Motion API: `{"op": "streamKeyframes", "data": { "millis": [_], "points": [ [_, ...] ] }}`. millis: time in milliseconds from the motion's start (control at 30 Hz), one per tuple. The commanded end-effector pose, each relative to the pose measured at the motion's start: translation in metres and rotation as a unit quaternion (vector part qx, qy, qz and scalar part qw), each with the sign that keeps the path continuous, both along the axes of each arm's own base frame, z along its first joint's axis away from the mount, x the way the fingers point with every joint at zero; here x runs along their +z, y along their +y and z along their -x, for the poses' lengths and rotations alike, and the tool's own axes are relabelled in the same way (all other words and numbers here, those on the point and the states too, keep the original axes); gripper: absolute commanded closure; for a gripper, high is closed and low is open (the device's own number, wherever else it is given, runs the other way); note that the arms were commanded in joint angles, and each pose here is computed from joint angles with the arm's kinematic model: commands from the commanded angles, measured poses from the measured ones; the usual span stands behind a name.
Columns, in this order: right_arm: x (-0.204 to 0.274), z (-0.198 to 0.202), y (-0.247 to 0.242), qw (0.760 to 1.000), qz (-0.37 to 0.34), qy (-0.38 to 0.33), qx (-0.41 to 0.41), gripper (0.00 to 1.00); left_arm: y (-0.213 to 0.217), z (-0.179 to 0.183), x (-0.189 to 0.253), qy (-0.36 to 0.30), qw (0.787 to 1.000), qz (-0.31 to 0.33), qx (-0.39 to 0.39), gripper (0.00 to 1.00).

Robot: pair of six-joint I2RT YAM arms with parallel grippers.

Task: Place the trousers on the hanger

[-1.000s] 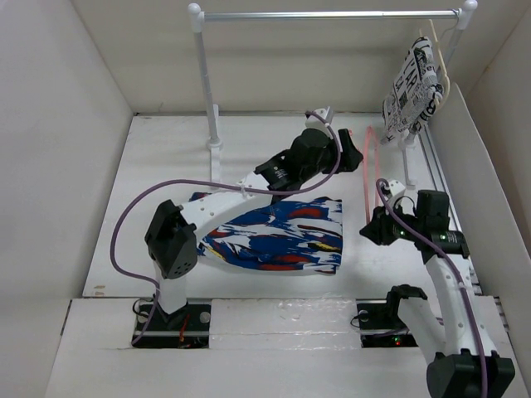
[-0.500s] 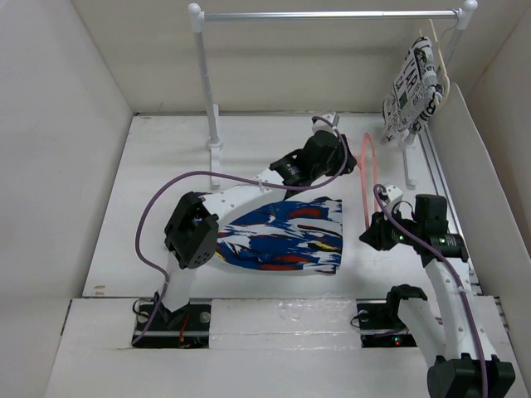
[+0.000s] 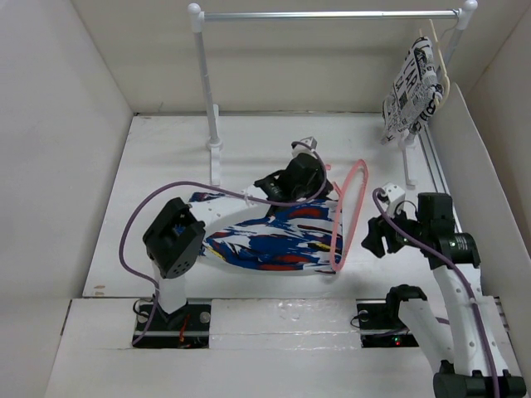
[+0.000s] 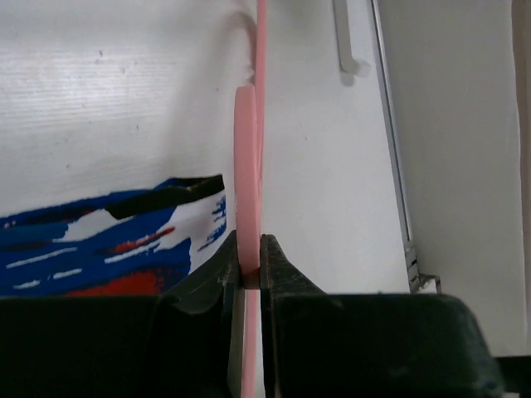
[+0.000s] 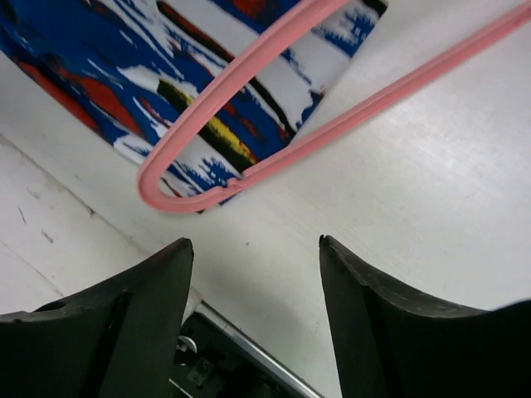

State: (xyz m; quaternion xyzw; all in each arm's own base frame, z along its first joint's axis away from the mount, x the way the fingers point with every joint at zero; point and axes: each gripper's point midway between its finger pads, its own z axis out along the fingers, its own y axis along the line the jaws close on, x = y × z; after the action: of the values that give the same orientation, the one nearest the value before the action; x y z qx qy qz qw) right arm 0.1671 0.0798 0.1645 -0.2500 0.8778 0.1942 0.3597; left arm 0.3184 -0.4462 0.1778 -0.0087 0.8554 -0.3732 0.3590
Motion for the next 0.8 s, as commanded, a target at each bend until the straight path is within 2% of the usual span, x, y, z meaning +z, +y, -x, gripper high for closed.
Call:
{"op": "streamKeyframes", "data": {
  "millis": [0, 33, 100, 200, 233, 400, 433, 500, 533, 567, 633, 767],
  "points": [
    [0.036, -0.009, 0.002, 0.999, 0.005, -0.042, 0.012, 0.32, -0.003, 0.018, 0.067, -0.028, 0.995, 0.098, 0.001, 1.0],
    [0.037, -0.013, 0.002, 0.999, 0.004, -0.048, 0.011, 0.34, -0.001, 0.02, 0.075, -0.033, 0.993, 0.112, 0.002, 1.0],
    [0.035, -0.018, 0.006, 0.999, -0.007, -0.05, 0.012, 0.42, 0.004, 0.028, 0.061, -0.018, 0.994, 0.11, 0.01, 1.0],
    [0.028, -0.029, 0.021, 0.996, -0.054, -0.059, 0.026, 0.75, 0.011, 0.041, 0.047, -0.01, 0.994, 0.1, 0.028, 1.0],
    [0.026, -0.042, 0.025, 0.994, -0.071, -0.074, 0.023, 0.98, 0.015, 0.044, 0.037, 0.003, 0.994, 0.097, 0.042, 1.0],
    [-0.013, -0.052, 0.033, 0.995, -0.092, -0.043, 0.023, 1.0, 0.025, 0.048, 0.003, 0.023, 0.995, 0.071, 0.065, 1.0],
    [-0.012, -0.061, 0.034, 0.993, -0.098, -0.061, 0.025, 0.99, 0.025, 0.048, -0.003, 0.027, 0.995, 0.068, 0.068, 1.0],
    [-0.026, -0.063, 0.041, 0.993, -0.098, -0.05, 0.034, 0.87, 0.031, 0.05, -0.022, 0.042, 0.994, 0.056, 0.078, 1.0],
    [-0.029, -0.072, 0.043, 0.993, -0.097, -0.058, 0.038, 0.74, 0.032, 0.05, -0.027, 0.045, 0.994, 0.055, 0.081, 1.0],
    [-0.034, -0.074, 0.044, 0.993, -0.094, -0.055, 0.037, 0.7, 0.036, 0.051, -0.033, 0.047, 0.994, 0.049, 0.086, 1.0],
    [-0.047, -0.085, 0.045, 0.994, -0.087, -0.057, 0.031, 0.64, 0.038, 0.054, -0.04, 0.049, 0.994, 0.039, 0.088, 1.0],
    [-0.073, -0.099, 0.046, 0.995, -0.085, -0.041, 0.018, 0.59, 0.046, 0.054, -0.051, 0.05, 0.993, 0.023, 0.101, 1.0]
  ]
}}
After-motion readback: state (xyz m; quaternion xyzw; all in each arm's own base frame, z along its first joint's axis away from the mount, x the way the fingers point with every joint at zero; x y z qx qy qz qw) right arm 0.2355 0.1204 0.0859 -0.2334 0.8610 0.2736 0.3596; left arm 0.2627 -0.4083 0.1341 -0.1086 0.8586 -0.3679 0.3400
